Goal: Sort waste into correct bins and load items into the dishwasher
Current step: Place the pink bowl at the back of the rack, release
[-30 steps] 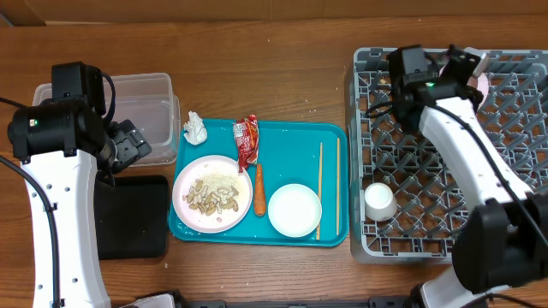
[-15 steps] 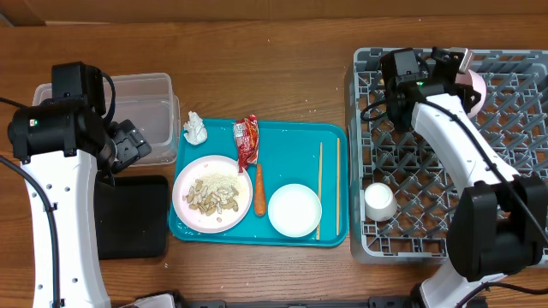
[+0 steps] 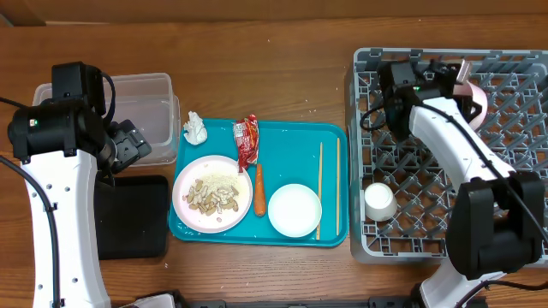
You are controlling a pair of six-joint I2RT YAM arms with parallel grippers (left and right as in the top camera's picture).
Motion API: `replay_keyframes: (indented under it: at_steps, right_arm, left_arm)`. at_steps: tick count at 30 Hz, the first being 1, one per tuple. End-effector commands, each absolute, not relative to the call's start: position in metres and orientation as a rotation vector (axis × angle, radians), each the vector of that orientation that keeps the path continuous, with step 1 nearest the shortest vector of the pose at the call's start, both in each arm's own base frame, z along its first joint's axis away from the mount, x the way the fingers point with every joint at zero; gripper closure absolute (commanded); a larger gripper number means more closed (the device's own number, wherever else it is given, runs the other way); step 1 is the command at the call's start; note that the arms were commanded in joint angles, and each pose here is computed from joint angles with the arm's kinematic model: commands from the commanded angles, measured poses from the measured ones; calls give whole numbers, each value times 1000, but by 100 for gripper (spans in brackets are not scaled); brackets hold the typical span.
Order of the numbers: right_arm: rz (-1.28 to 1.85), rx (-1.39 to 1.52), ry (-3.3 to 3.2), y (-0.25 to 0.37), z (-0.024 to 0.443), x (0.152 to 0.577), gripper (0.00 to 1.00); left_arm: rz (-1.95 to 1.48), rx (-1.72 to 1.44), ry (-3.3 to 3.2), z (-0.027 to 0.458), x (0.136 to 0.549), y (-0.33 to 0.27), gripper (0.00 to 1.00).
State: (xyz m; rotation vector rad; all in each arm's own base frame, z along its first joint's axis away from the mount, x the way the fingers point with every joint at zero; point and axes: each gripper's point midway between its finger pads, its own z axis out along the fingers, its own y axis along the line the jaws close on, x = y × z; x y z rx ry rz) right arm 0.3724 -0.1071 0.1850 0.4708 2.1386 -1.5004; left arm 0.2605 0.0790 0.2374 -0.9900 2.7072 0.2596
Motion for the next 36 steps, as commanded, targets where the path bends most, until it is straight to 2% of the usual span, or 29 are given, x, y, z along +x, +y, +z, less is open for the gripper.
replay_keyframes:
  at_steps: [1, 13, 18, 21, 27, 36]
  right_arm:
    - [-1504, 485, 2103, -106, 185, 374, 96]
    - [-1417, 374, 2125, -66, 179, 384, 95]
    - [-1700, 303, 1877, -74, 229, 383, 96]
    - [-1712, 285, 1887, -73, 233, 386, 96]
    - [-1599, 263, 2027, -69, 208, 388, 96]
    - [-1597, 340, 2065, -93, 195, 385, 96]
  left_arm:
    - [276, -1012, 2663, 245, 261, 83, 0]
    - [276, -1012, 2663, 245, 261, 83, 0]
    - [276, -1012, 2663, 245, 261, 83, 0]
    - [276, -1012, 2663, 245, 261, 83, 0]
    - [277, -1012, 2662, 245, 261, 84, 0]
    - [276, -1012, 2663, 245, 261, 83, 0]
